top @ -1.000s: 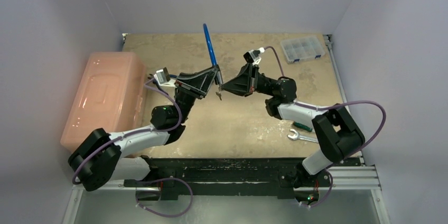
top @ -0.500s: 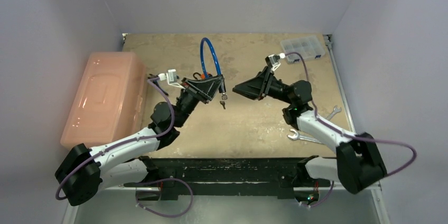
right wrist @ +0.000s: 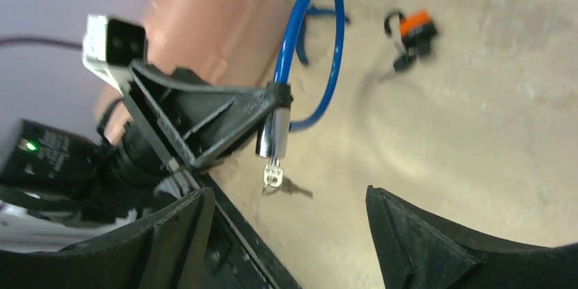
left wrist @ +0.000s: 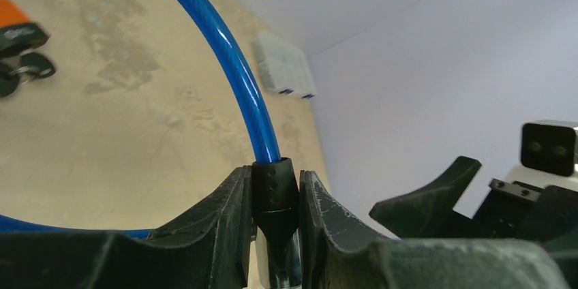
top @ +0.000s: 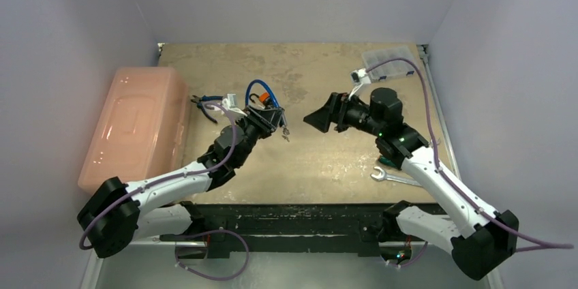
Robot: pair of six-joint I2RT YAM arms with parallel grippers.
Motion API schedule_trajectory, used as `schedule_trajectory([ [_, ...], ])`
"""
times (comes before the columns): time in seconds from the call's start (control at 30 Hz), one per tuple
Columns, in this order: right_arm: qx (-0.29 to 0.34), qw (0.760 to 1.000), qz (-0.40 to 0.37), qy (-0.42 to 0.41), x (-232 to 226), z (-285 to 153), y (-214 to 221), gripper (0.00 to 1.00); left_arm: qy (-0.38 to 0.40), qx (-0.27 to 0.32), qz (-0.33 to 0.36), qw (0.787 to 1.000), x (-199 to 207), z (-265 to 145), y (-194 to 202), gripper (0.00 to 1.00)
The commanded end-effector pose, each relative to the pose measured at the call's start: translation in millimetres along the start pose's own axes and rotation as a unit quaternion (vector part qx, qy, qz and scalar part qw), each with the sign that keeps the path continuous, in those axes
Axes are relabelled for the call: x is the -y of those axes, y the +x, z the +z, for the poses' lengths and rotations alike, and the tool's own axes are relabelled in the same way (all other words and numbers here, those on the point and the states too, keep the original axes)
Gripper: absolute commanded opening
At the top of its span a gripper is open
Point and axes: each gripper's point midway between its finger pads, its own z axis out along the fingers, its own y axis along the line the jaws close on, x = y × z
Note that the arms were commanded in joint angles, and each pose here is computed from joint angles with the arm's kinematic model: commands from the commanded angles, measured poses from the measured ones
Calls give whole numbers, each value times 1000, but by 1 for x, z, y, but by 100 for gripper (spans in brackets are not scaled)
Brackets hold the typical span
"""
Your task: Unlock with the key
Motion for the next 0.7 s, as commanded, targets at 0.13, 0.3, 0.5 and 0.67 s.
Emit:
schedule_trajectory([
  [0.13, -97, 994, -37, 40, 22, 27, 66, 92, -47, -16, -71, 996, -21, 11, 21, 0],
  [0.3, -114, 993, -25, 30, 24, 48, 81, 92, -53, -30, -82, 995, -31, 9, 33, 0],
  [0.5, -119, 992, -21, 23, 23, 64, 86, 90, -56, -37, -86, 994, -37, 8, 39, 0],
  [0.67, -119, 992, -20, 30, 26, 76, 85, 86, -56, -40, -89, 994, -37, 9, 41, 0],
])
